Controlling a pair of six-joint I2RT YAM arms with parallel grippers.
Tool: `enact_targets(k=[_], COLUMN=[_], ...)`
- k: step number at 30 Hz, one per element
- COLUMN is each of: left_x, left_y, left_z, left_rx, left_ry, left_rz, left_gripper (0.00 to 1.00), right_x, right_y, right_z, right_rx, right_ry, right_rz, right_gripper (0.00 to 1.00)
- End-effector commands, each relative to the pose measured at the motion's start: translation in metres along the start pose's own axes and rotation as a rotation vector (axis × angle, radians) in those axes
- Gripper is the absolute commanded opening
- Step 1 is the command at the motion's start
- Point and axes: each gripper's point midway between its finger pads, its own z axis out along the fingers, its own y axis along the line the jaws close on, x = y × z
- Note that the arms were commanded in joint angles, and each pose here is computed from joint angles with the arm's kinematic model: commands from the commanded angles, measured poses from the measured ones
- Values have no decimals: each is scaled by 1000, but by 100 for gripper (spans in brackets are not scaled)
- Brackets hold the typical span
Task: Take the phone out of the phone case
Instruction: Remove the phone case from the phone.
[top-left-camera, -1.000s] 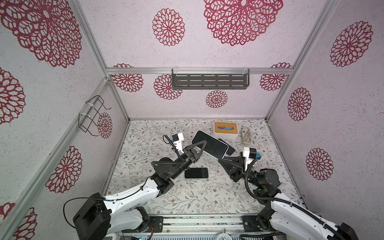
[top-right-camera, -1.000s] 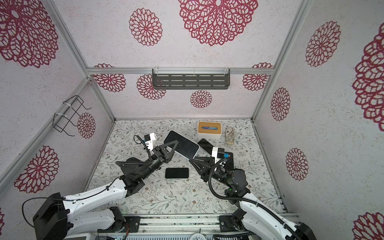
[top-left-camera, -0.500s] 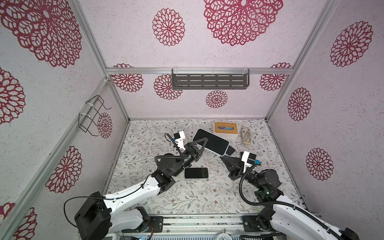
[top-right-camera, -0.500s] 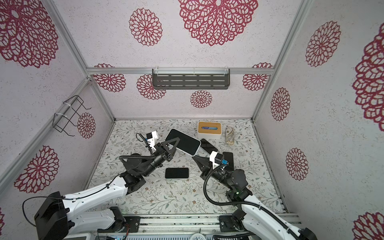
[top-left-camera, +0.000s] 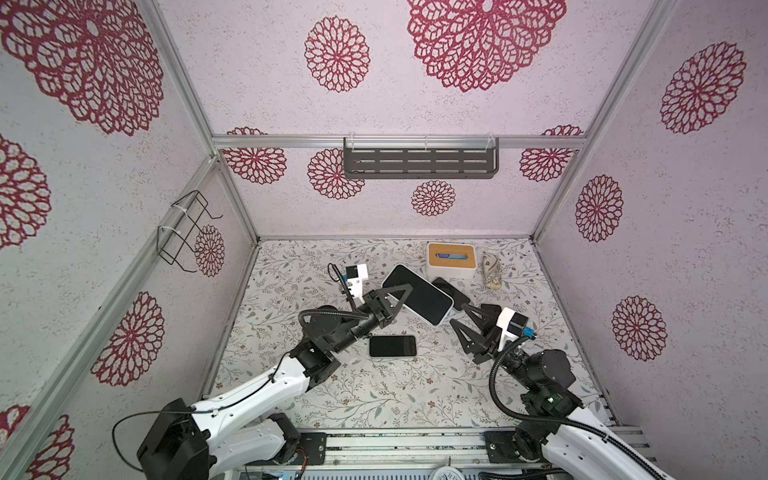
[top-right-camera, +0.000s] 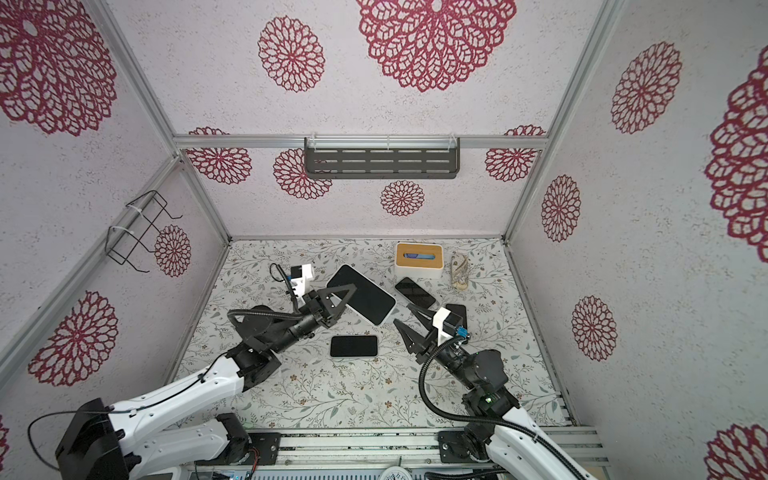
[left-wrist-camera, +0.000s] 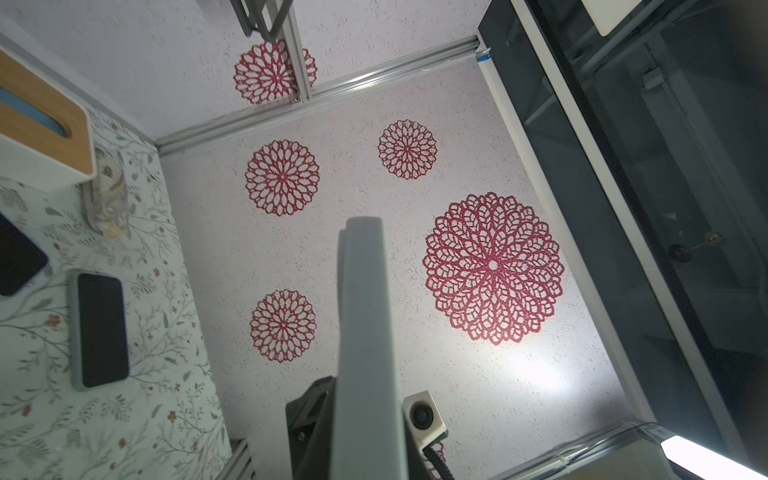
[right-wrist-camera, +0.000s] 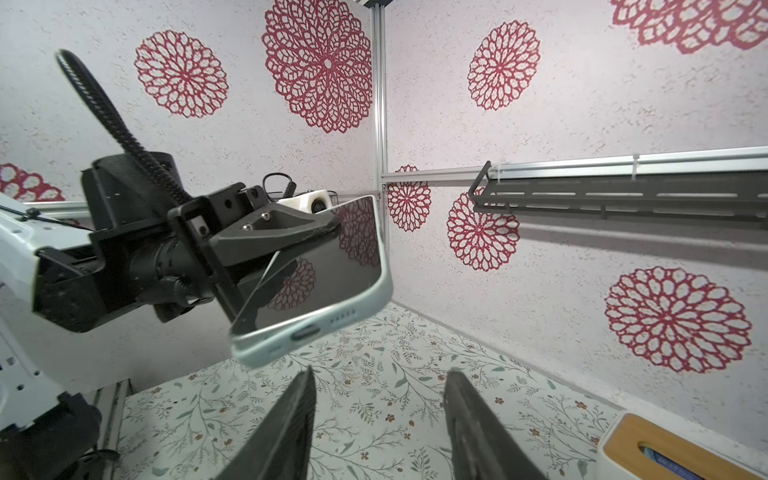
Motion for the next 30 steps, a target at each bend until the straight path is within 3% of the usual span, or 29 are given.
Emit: enact_targets(k=[1,3,4,6,8,11,20,30], left_x=[15,23,29,39,37,37,47,50], left_y=[-44,-37,-34,-34,-27,-27,-61,-61], left_z=[-14,-25,-34,-46,-57,-66,-60,-49], left_rx=[29,-78,-127,-158,-240,-285,-84,-11], left_ry=[238,356,427,541,597,655,703,719], left_rz=[236,378,446,521,560,624,706,716], left_gripper=[0,0,0,0,0,0,0,0], right_x=[-3,-6,-7,-5,-1,1,0,6], right_y=[-2,13,23,34,40,49,80,101], right_z=[-4,0,3,11,18,24,23,19], right_rx=[21,-61,-122,-199,-244,-308,-520,-612], right_ry=[56,85,110,168,226,262,225,188], right_rz=[25,53,66,97,122,152,261,325], right_gripper=[67,70,77,88,90,88,74,56])
